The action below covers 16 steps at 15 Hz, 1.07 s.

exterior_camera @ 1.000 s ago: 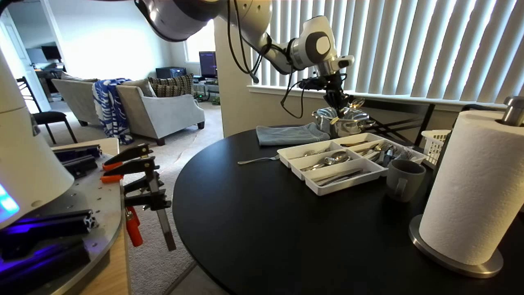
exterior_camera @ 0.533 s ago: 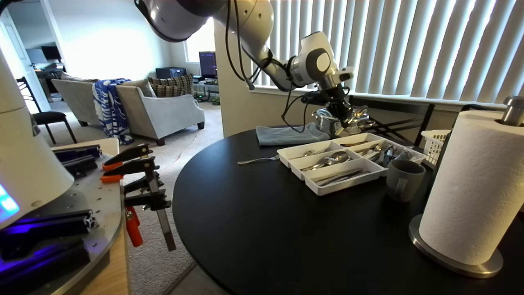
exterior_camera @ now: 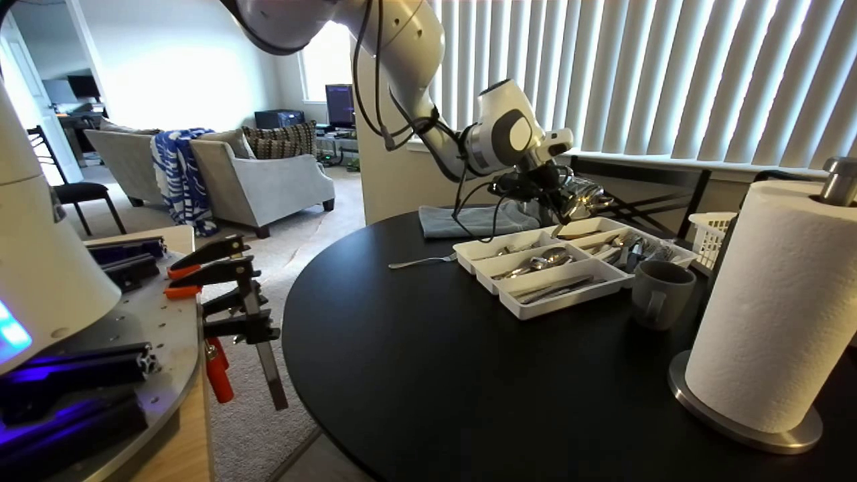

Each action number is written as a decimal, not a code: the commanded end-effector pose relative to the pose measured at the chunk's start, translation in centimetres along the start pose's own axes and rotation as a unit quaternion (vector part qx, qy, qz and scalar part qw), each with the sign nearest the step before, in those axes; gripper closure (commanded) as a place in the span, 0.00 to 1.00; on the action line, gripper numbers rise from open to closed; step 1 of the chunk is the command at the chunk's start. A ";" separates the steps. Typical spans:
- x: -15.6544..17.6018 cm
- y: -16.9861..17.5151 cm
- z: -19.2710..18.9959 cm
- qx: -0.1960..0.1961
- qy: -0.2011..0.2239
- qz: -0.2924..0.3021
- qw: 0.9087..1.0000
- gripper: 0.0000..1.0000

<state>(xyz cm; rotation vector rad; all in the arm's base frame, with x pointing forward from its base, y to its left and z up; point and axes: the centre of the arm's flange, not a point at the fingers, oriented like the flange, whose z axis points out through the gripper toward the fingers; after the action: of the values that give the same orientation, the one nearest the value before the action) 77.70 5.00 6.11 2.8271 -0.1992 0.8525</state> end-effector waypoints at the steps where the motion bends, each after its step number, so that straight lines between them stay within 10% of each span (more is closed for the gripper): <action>1: -0.2 0.2 -0.3 -0.002 0.013 -0.006 1.000 0.97; 12: -0.4 0.4 -1.6 -0.012 0.023 -0.011 1.000 0.99; 16: -3.0 -1.9 -9.7 0.016 -0.050 -0.044 0.998 0.99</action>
<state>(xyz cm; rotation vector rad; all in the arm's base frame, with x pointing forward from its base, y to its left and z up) 75.57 7.28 7.06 2.8548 -0.1196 0.8536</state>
